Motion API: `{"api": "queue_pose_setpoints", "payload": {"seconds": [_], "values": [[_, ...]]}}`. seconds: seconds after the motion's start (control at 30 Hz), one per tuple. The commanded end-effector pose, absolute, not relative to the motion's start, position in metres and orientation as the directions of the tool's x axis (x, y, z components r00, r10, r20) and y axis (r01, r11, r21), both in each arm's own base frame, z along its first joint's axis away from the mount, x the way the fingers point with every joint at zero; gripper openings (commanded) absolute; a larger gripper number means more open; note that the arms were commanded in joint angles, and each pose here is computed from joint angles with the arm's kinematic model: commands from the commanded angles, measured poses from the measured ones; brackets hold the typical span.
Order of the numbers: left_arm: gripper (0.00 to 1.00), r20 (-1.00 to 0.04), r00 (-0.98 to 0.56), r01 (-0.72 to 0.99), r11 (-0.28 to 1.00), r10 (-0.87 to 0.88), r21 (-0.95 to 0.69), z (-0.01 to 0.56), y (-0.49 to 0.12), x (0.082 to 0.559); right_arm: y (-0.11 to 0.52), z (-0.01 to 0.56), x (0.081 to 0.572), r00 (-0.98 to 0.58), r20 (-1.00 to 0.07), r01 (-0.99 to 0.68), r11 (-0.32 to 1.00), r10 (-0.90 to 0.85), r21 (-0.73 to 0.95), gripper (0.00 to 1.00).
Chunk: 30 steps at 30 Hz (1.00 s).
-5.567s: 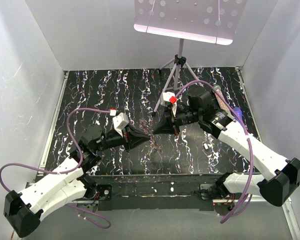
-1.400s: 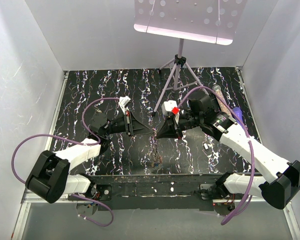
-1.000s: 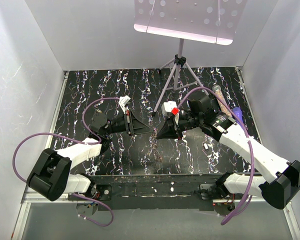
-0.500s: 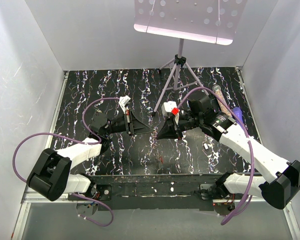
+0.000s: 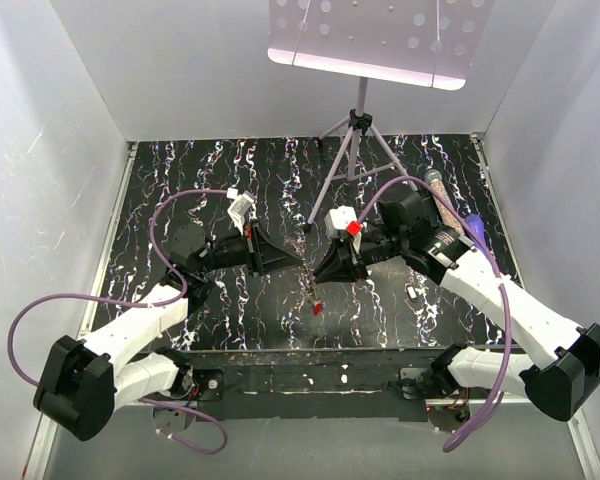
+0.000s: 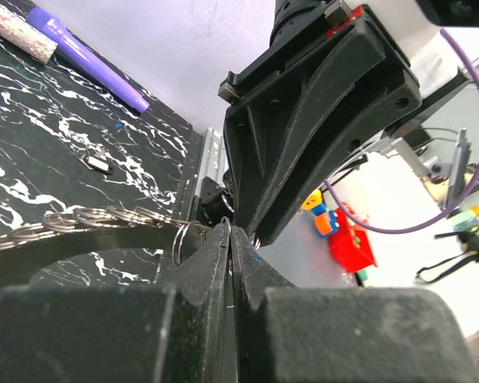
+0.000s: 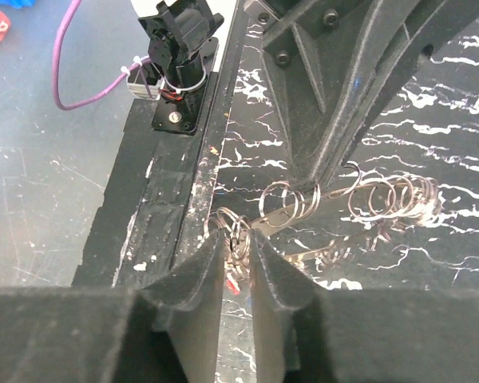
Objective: Put the keys on the keyring
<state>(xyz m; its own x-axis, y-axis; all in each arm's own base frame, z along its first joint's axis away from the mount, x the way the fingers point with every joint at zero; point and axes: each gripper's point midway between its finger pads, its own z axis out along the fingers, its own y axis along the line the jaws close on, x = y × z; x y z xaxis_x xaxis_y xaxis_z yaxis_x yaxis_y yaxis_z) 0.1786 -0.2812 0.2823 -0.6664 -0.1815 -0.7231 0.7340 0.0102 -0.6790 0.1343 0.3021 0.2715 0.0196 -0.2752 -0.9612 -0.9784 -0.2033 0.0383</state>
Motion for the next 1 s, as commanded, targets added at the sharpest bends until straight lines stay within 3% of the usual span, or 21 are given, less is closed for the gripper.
{"api": "queue_pose_setpoints", "payload": {"seconds": [0.0,0.2,0.33,0.53,0.63,0.97], "values": [[0.00,-0.820,-0.546,0.827,0.050,-0.171,-0.561,0.289,-0.282,0.183,0.296,0.279,0.121,0.084,-0.967,-0.964,-0.267,-0.239,-0.018,0.30],[0.00,-0.925,-0.363,0.925,0.080,-0.108,-0.372,0.283,-0.280,0.178,0.287,0.284,0.114,0.100,-0.965,-0.956,-0.292,-0.242,-0.026,0.42],[0.00,-0.972,-0.206,0.977,0.038,-0.110,-0.211,0.286,-0.279,0.164,0.288,0.294,0.132,-0.013,-0.974,-0.972,-0.226,-0.225,0.065,0.42],[0.00,-0.997,0.079,0.995,0.055,-0.016,0.078,0.289,-0.281,0.145,0.293,0.299,0.132,-0.013,-0.980,-0.964,-0.257,-0.197,0.064,0.42],[0.00,-0.993,0.108,0.989,0.098,0.048,0.113,0.282,-0.279,0.149,0.294,0.299,0.135,0.007,-0.982,-0.964,-0.262,-0.187,0.043,0.41],[0.00,-0.994,0.085,0.990,0.119,-0.065,0.077,0.296,-0.287,0.153,0.304,0.299,0.126,0.033,-0.984,-0.956,-0.292,-0.176,0.021,0.28]]}}
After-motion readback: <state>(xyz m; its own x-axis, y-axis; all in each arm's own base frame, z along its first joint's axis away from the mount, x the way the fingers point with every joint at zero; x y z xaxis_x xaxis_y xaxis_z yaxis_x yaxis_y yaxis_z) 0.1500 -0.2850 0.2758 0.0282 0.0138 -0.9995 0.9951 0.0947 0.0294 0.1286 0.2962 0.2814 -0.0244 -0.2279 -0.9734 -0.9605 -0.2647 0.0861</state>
